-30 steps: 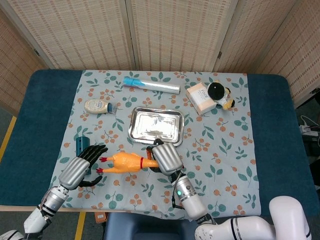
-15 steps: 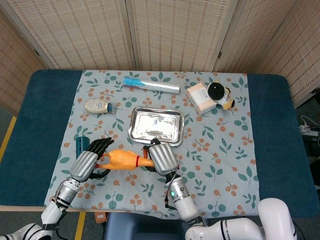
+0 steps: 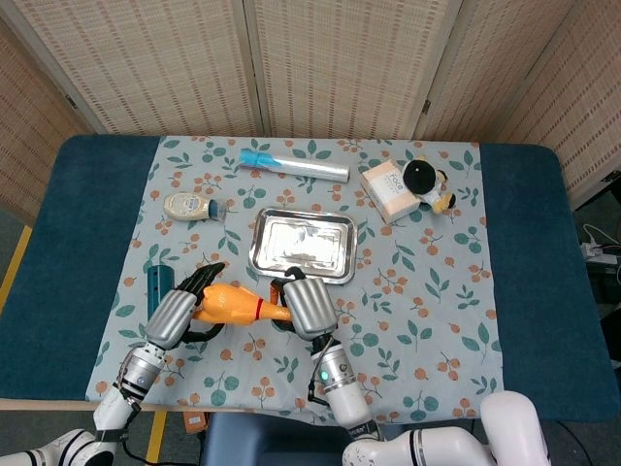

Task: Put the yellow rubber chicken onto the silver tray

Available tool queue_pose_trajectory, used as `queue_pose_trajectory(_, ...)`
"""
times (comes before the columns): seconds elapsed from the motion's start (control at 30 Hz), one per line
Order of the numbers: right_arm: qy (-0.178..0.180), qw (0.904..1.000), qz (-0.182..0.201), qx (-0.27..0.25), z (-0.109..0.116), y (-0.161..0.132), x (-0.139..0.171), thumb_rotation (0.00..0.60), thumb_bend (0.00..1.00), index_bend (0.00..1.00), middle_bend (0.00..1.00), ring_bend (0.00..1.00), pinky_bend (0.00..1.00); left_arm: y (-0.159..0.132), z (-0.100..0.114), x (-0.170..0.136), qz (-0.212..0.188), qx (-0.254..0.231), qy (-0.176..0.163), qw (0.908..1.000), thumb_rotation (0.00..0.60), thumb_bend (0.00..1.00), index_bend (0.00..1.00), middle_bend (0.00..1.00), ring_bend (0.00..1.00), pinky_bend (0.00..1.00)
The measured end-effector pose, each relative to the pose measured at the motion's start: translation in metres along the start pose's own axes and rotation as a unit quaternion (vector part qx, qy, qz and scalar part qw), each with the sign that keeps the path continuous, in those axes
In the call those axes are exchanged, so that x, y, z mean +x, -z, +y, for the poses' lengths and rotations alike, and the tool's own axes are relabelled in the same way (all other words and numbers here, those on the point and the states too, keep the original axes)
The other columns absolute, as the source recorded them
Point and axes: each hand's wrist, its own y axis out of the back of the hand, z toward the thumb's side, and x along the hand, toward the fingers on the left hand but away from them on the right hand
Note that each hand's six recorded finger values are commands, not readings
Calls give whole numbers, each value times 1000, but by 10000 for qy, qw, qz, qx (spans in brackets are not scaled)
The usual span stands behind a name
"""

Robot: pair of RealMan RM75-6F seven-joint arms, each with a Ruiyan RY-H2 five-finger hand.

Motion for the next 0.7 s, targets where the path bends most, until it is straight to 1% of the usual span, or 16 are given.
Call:
queue_pose_trajectory(0.07, 25, 10000, -22, 63, -2, 0, -1, 600, 290, 929, 669, 852, 1000, -2, 0, 1, -14, -44, -30, 10000, 600, 336, 0, 1, 12, 253)
queue_pose_trajectory(0.1, 30, 9999, -32, 101, -2, 1, -1, 600, 289, 929, 670, 852, 1000, -3, 0, 2, -24, -86, -62, 9999, 600, 339, 19, 18, 37, 279)
queue_pose_trajectory(0.13, 32, 9999, -42, 138, -3, 1, -2, 600, 289, 929, 669, 852, 1000, -4, 0, 2, -31, -113, -95, 9999, 600, 343, 46, 44, 63, 298)
queue_pose_trajectory(0.17, 27, 9998, -56, 173, -4, 1, -2, 600, 289, 929, 670, 852, 1000, -4, 0, 2, -39, -139, -136, 9998, 600, 351, 104, 99, 108, 335)
queue_pose_trajectory(0.2, 18, 9998, -67, 191, -4, 2, -2, 600, 289, 929, 670, 852, 1000, -5, 0, 3, -47, -182, -191, 9996, 600, 365, 190, 176, 162, 390)
queue_pose_trajectory(0.23, 7, 9998, -76, 208, -5, 2, -2, 600, 289, 929, 670, 852, 1000, -5, 0, 4, -48, -221, -229, 9995, 600, 378, 256, 237, 206, 435)
queue_pose_trajectory(0.33, -13, 9996, -102, 264, -5, 3, -2, 600, 290, 929, 670, 851, 1000, -4, -1, 5, -8, -376, -335, 9987, 600, 467, 549, 543, 467, 699)
queue_pose_trajectory(0.37, -22, 9995, -114, 291, -5, 3, -2, 600, 290, 929, 670, 852, 1000, -3, -2, 6, 10, -396, -342, 9986, 600, 489, 609, 608, 523, 759)
queue_pose_trajectory(0.43, -37, 9993, -135, 334, -5, 4, -2, 600, 290, 929, 670, 851, 1000, -2, -5, 7, 32, -389, -358, 9986, 600, 575, 777, 778, 661, 895)
queue_pose_trajectory(0.47, -43, 9992, -152, 363, -5, 4, -3, 600, 290, 929, 670, 851, 1000, -2, -6, 7, 31, -386, -356, 9986, 600, 616, 827, 826, 702, 928)
queue_pose_trajectory(0.5, -49, 9991, -167, 376, -5, 5, -3, 600, 289, 929, 670, 851, 1000, -3, -9, 7, 14, -374, -343, 9987, 600, 668, 862, 854, 729, 958)
queue_pose_trajectory(0.57, -61, 9990, -191, 393, -6, 5, -3, 600, 289, 929, 670, 852, 1000, -4, -11, 7, -29, -312, -334, 9989, 600, 731, 894, 871, 753, 991)
queue_pose_trajectory(0.7, -80, 9989, -203, 422, -7, 5, -3, 600, 289, 929, 669, 852, 1000, -9, -15, 6, -127, -182, -445, 9988, 600, 761, 925, 893, 795, 1000)
